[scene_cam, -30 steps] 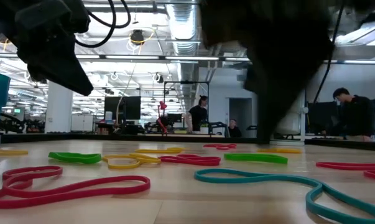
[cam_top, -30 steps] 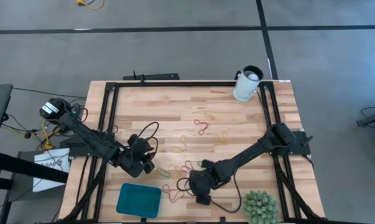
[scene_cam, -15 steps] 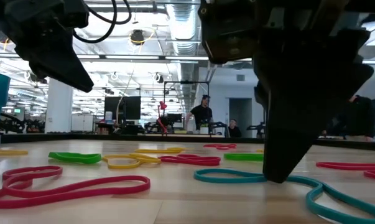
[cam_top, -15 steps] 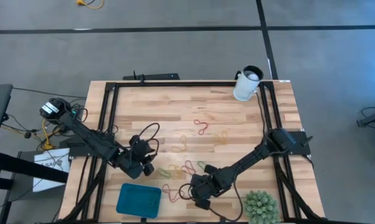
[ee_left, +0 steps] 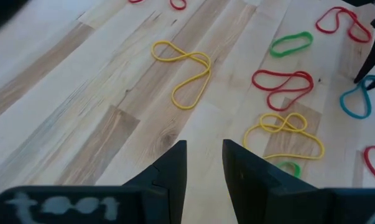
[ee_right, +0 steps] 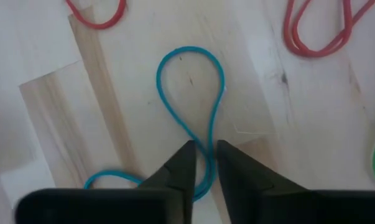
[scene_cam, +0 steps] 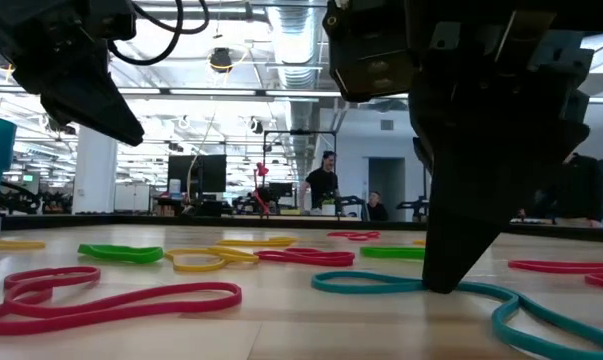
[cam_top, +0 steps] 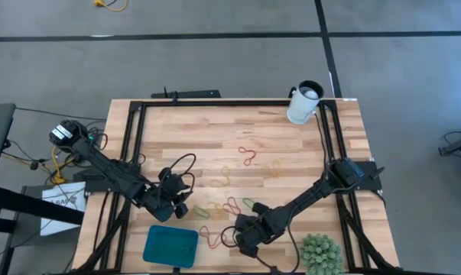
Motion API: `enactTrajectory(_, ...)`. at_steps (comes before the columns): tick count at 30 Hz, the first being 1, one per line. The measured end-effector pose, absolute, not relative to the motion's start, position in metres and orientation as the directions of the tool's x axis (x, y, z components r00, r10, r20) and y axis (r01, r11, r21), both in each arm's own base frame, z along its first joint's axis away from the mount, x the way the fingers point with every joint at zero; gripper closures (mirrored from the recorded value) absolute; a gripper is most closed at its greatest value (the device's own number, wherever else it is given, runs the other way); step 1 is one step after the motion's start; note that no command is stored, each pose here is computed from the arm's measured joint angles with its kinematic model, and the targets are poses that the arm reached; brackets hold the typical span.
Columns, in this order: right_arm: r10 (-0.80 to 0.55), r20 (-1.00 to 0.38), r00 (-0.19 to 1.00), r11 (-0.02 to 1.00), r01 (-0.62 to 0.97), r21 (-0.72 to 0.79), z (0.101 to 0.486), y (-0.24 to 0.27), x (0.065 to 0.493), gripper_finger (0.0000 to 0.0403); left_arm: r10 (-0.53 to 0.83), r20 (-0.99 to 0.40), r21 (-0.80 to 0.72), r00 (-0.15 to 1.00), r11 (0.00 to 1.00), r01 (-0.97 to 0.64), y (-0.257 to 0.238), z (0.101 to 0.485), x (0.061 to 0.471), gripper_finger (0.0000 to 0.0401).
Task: Pick and place items into bin
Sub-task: Put the blue rubber band into the blue bin
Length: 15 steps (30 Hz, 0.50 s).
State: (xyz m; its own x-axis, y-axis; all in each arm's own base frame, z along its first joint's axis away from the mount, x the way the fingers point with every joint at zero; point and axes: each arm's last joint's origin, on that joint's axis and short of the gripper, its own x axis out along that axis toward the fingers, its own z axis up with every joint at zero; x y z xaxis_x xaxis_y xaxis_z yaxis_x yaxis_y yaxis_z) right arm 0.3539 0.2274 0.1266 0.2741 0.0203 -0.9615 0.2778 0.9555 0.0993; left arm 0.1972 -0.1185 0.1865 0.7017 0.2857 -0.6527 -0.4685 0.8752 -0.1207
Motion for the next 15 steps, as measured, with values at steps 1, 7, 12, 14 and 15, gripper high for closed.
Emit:
enactTrajectory(1,0.023,-0.96,0.278,0.955,0.277,0.103,0.127,0.228,0.354,0.0366,0.286,-0.653,-0.121,0.702,0.875,-0.469,-0.118,0.186,0.197,0.031)
enactTrajectory(7,0.077,-0.946,0.316,0.957,0.242,0.159,0.129,0.231,0.358,0.0396,0.289,-0.65,-0.12,0.703,0.874,-0.47,-0.118,0.187,0.197,0.031)
enactTrajectory(12,0.169,-0.894,0.416,0.953,0.161,0.255,0.153,0.243,0.373,0.0401,0.307,-0.632,-0.118,0.711,0.869,-0.48,-0.118,0.187,0.198,0.031)
enactTrajectory(14,0.2,-0.849,0.49,0.953,0.103,0.284,0.171,0.25,0.383,0.0402,0.323,-0.621,-0.112,0.714,0.865,-0.488,-0.118,0.188,0.198,0.031)
enactTrajectory(15,0.215,-0.823,0.525,0.954,0.067,0.292,0.179,0.253,0.388,0.0402,0.329,-0.617,-0.109,0.715,0.864,-0.492,-0.117,0.188,0.198,0.031)
